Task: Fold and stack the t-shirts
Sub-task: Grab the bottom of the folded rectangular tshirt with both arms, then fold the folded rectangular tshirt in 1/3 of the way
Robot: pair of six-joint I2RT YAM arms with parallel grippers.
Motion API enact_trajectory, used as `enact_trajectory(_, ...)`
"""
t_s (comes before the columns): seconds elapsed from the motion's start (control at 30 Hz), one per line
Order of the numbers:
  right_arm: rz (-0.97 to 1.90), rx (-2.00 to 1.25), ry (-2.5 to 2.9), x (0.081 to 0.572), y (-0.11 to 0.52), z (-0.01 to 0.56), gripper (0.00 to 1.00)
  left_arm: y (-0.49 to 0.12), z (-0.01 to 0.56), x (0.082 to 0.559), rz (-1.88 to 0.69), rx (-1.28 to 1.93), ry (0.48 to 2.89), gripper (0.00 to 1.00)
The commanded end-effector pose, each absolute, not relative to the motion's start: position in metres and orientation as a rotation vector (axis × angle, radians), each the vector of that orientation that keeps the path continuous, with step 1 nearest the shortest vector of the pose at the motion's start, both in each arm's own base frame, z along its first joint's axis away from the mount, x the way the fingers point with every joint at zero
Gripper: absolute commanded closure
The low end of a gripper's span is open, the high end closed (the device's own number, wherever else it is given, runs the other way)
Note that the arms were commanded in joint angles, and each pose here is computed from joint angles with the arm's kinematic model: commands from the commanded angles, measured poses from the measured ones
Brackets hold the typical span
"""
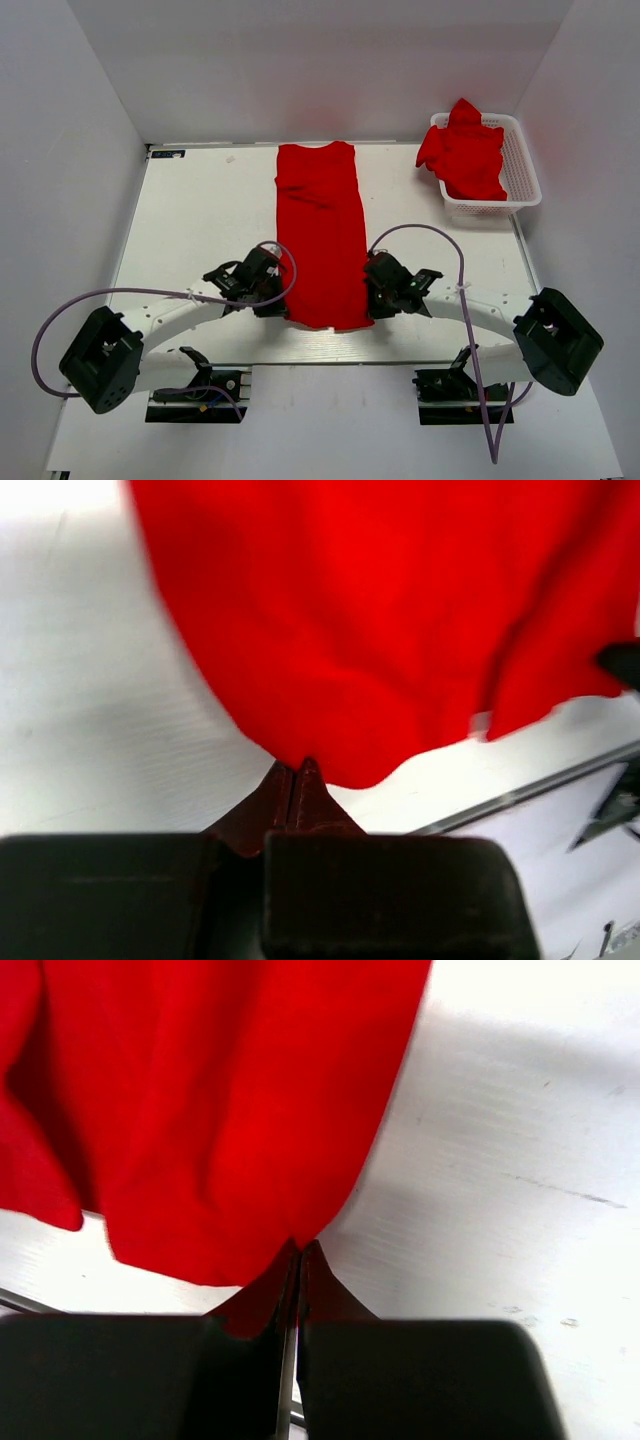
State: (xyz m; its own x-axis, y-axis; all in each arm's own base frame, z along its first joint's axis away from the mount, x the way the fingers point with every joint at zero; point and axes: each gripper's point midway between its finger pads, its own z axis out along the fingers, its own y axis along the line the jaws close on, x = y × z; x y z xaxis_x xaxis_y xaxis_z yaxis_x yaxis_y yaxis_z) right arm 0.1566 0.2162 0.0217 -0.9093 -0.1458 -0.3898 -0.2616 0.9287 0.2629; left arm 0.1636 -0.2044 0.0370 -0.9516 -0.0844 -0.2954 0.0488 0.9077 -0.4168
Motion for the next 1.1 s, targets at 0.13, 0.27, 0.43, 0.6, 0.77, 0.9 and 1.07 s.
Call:
enact_trajectory(0.13,0.349,-0.306,2.568,0.209,0.227,0.075,1.00,-0.228,0.086,0.216,-0.625,0.010,2.606,1.00)
enact_trajectory(0.27,0.271,-0.308,2.513,0.240,0.225,0.091,1.00,-0.229,0.099,0.245,-0.523,-0.038,2.583,1.00)
enact_trajectory(0.43,0.214,-0.220,2.461,0.284,0.229,0.110,1.00,-0.210,0.120,0.294,-0.343,-0.182,2.497,1.00)
enact_trajectory(0.6,0.169,-0.180,2.445,0.319,0.225,0.115,1.00,-0.215,0.129,0.331,-0.332,-0.168,2.455,1.00)
enact_trajectory(0.77,0.146,-0.171,2.423,0.351,0.225,0.119,1.00,-0.211,0.133,0.370,-0.303,-0.170,2.420,1.00)
enact_trajectory(0.9,0.157,-0.161,2.391,0.376,0.225,0.125,1.00,-0.205,0.121,0.387,-0.290,-0.167,2.449,1.00)
enact_trajectory(1.07,0.177,-0.175,2.373,0.402,0.227,0.129,1.00,-0.200,0.124,0.409,-0.317,-0.183,2.417,1.00)
